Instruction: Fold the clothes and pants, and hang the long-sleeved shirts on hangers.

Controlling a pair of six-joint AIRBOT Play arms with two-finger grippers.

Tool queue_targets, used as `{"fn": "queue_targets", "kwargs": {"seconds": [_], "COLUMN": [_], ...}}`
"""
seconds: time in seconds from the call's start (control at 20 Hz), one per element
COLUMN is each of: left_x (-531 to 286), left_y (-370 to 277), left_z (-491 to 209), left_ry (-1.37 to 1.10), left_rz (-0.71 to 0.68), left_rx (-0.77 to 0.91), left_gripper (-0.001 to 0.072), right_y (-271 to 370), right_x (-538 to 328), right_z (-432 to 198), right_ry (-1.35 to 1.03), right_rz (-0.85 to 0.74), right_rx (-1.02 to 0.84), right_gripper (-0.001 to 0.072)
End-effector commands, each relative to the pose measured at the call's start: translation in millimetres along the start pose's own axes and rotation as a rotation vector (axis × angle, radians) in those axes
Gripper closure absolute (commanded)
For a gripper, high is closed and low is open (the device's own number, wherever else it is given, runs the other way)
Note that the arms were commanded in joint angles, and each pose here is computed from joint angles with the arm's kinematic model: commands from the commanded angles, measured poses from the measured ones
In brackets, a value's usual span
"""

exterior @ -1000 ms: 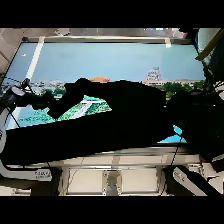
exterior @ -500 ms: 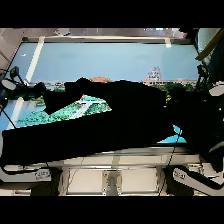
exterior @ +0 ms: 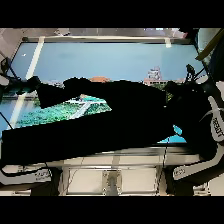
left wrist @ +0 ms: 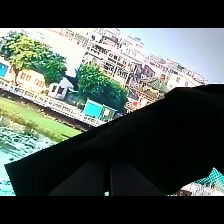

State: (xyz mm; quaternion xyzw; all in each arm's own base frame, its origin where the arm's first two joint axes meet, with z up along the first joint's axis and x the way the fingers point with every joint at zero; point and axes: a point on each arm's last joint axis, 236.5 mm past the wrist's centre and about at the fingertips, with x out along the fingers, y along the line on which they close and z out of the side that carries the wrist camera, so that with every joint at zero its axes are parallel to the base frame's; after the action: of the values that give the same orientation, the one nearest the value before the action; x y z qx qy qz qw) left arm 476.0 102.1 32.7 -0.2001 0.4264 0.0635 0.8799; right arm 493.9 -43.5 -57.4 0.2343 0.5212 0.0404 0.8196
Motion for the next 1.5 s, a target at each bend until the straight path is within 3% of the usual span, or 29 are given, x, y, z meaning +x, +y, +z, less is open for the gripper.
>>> {"fn": "queue_targets", "kwargs": {"seconds": [0.0,0.2,0.35,0.4,0.5,0.85,1.0,1.35,1.4,1.45], "left_x": [-1.3,-1.4,-1.4,-1.4,-2.0,-82.7,-126.1,-119.9,-112.2,-100.4], "left_y": [1.9,2.1,2.3,2.3,4.4,51.1,46.0,94.0,105.1,117.1], "left_z": [3.8,5.8,7.2,7.2,10.8,113.0,150.8,128.4,117.1,102.0], "left_ry": [-0.013,-0.022,-0.027,-0.028,-0.042,-0.363,-0.527,-0.389,-0.333,-0.261], "left_rz": [0.008,0.009,0.01,0.01,0.014,0.269,0.311,0.44,0.448,0.455], "left_rx": [0.007,0.007,0.007,0.007,0.005,0.235,0.288,0.323,0.303,0.281], "left_gripper": [0.0702,0.0703,0.0703,0.0702,0.0703,0.0703,0.0703,0.0703,0.0703,0.0703], "right_y": [-8.5,-7.5,-6.3,-4.8,-5.6,-12.9,-15.4,-10.3,-5.8,-1.3], "right_x": [24.9,27.1,28.1,28.1,28.3,-7.4,-35.7,-38.6,-34.5,-29.7], "right_z": [-8.8,-16.7,-16.3,-16.2,-11.9,18.4,39.6,43.0,40.8,38.4], "right_ry": [0.066,0.098,0.096,0.096,0.078,0.038,-0.025,-0.034,-0.025,-0.015], "right_rz": [0.01,0.021,0.028,0.034,0.03,-0.002,-0.024,-0.029,-0.024,-0.021], "right_rx": [0.021,-0.004,0.002,0.006,0.009,0.018,0.021,0.02,0.013,0.005], "right_gripper": [0.0273,0.0277,0.0335,0.0385,0.0695,0.0697,0.0697,0.0695,0.0655,0.0532]}}
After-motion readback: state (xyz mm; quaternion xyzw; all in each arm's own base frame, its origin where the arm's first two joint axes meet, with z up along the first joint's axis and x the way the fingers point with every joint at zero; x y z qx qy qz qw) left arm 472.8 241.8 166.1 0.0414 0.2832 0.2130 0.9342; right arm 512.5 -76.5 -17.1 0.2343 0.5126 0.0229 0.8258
